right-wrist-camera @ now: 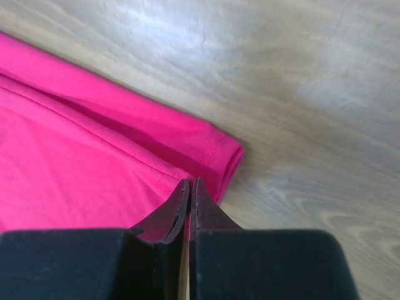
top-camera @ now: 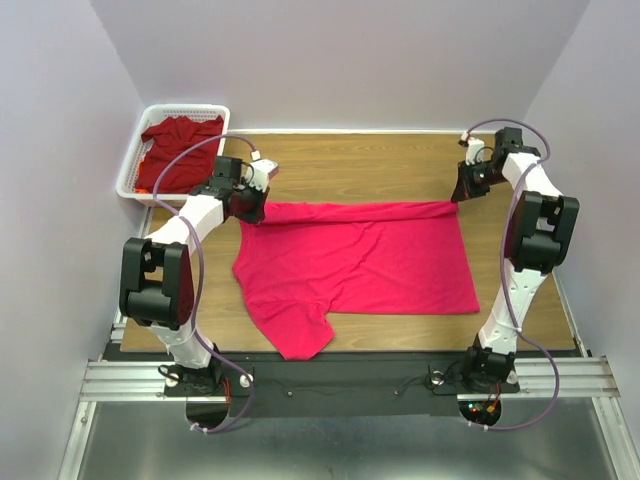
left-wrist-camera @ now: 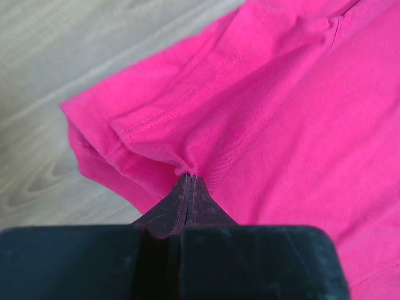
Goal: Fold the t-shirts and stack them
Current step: Fold the tshirt
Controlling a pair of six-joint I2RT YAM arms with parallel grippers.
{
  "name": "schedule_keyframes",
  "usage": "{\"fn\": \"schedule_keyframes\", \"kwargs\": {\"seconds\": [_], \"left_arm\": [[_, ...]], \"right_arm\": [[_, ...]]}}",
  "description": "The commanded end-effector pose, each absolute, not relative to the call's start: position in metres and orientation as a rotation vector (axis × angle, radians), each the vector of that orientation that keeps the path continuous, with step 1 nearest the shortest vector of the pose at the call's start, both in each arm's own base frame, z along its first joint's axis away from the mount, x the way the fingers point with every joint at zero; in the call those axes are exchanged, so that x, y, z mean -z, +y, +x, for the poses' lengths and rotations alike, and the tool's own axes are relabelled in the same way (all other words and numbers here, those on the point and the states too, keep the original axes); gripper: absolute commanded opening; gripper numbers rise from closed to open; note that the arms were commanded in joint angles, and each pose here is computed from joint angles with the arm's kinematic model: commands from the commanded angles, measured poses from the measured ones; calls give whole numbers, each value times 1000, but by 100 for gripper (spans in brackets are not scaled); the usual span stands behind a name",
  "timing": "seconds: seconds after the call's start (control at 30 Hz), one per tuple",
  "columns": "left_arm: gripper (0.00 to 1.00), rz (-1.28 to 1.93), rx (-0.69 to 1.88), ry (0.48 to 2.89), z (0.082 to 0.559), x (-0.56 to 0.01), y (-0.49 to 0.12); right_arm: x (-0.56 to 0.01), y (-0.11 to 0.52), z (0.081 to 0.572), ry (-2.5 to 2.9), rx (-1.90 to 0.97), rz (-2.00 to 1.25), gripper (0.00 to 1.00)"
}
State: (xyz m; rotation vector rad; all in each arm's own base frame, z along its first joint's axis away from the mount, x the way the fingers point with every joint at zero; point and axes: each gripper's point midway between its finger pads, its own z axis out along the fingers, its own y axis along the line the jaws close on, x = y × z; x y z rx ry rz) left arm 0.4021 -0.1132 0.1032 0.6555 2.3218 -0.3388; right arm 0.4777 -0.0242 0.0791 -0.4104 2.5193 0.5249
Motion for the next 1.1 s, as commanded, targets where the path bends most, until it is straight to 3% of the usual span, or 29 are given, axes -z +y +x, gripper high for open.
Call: {"fn": "schedule_keyframes", "kwargs": {"seconds": [0.0,0.23,0.73,1.07], "left_arm": [[0,659,291,2304,395,-109,-109],[0,675,287,2356,386,-88,-107],[0,651,289,2281,393,-125,-110],[0,765,259,2345,376,-91,-106]], "right_arm": [[-91,-32,472,2490,-456,-477,1],[-79,-37,461,2526,-420,-514,1],[-115,-40,454,2476,-366,-536,1],[-75,-36,429,2570,-431,-557,1]]}}
